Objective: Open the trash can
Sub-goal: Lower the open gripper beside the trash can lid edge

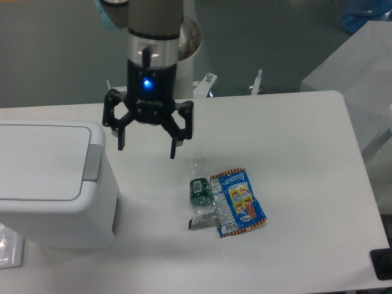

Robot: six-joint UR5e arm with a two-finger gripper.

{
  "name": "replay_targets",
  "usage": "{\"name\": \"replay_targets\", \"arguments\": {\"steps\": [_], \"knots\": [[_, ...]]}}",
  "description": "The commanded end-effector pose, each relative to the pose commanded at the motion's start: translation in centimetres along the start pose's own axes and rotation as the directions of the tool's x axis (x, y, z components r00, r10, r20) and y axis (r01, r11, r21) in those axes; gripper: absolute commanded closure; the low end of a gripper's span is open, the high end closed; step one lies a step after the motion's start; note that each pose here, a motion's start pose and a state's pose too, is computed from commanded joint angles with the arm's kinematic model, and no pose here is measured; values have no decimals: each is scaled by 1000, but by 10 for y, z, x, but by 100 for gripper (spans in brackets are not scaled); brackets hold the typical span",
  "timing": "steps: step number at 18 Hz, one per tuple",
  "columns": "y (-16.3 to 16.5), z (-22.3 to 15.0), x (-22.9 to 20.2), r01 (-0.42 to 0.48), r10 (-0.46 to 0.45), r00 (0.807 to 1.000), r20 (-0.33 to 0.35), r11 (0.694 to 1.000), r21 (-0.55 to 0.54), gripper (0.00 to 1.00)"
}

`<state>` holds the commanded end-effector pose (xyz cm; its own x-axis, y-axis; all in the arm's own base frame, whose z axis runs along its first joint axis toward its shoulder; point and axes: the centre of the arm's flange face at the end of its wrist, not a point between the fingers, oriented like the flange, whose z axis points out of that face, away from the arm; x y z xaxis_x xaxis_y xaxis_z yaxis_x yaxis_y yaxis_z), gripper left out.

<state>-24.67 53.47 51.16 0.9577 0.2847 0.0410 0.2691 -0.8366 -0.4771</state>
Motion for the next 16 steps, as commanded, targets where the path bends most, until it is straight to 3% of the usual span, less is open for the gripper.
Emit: {"name": "replay_targets", "arguments": {"steps": [7, 16], "knots": [[-5, 10, 11, 130, -130, 991, -12, 991, 30, 0], [-2, 17, 18, 134, -134, 991, -18, 991, 19, 0]]}}
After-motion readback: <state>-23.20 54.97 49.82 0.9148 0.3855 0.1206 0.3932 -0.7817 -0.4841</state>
